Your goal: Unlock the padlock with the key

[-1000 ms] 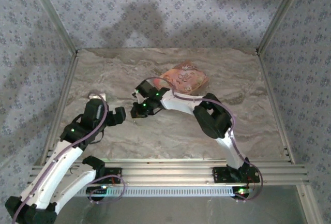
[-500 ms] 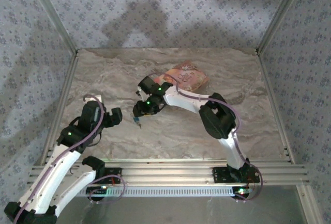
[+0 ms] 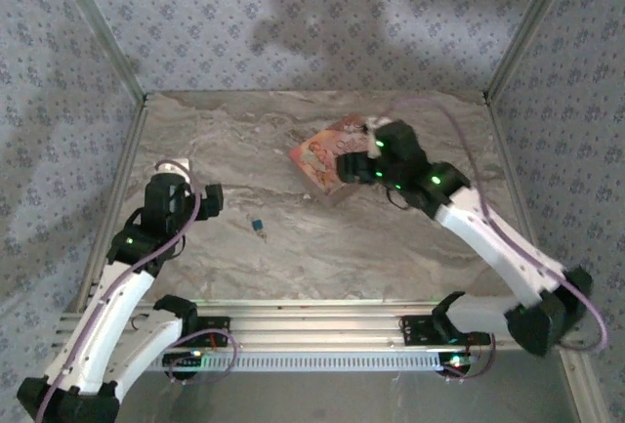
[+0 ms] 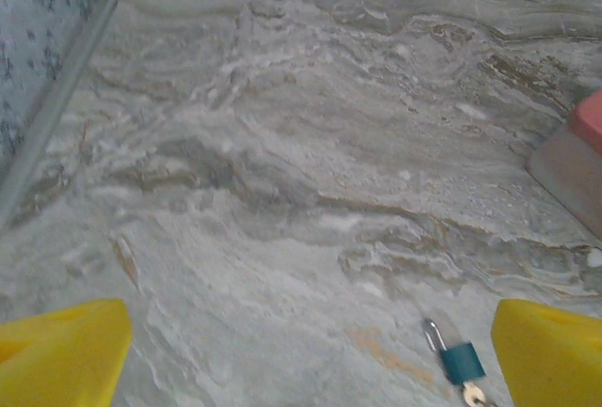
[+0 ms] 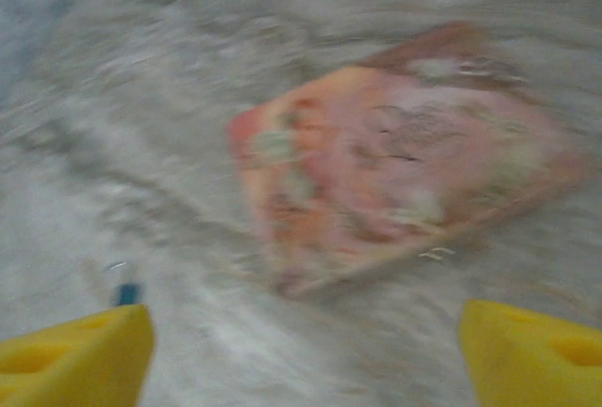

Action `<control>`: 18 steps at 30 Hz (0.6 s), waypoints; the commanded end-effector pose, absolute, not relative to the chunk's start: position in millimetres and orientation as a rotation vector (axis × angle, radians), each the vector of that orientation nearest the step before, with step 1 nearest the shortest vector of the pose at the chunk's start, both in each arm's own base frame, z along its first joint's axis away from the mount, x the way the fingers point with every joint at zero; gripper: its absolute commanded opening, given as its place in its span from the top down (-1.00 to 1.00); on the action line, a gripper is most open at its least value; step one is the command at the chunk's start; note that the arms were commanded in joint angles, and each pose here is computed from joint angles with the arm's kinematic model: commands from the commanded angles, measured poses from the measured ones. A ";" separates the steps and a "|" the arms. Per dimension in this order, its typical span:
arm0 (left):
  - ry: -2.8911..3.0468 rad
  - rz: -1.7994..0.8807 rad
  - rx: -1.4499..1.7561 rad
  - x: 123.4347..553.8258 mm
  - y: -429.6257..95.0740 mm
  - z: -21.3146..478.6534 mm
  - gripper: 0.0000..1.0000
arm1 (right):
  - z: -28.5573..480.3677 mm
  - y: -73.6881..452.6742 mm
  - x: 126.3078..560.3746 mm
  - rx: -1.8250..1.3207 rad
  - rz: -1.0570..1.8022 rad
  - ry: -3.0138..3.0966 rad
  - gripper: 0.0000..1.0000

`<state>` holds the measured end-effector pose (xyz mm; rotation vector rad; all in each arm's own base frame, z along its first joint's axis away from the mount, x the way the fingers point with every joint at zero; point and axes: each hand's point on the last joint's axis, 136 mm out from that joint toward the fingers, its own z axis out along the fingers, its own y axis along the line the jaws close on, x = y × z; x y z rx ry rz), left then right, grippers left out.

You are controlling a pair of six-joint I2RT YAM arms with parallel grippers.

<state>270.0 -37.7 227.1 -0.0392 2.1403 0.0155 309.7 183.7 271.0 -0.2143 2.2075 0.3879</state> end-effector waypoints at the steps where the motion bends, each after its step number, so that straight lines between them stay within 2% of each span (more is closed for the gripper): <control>1: 2.058 0.175 0.068 295.9 -28.8 230.4 -0.96 | 252.1 102.1 316.2 -0.025 0.090 2.134 -0.95; 4: 2.072 0.222 0.002 313.4 -16.3 205.4 -0.96 | 226.4 43.2 319.5 0.114 -0.057 2.075 -1.00; 8: 2.064 0.149 -0.094 331.3 -6.0 165.3 -0.96 | 181.4 -7.4 325.0 0.248 -0.151 2.045 -1.00; 12: 2.077 0.096 -0.125 344.1 5.0 130.2 -0.96 | 147.7 -32.0 328.2 0.294 -0.206 2.042 -1.00; 18: 1.977 0.084 -0.064 360.0 6.8 125.6 -0.96 | 120.9 -50.2 342.7 0.304 -0.223 1.957 -1.00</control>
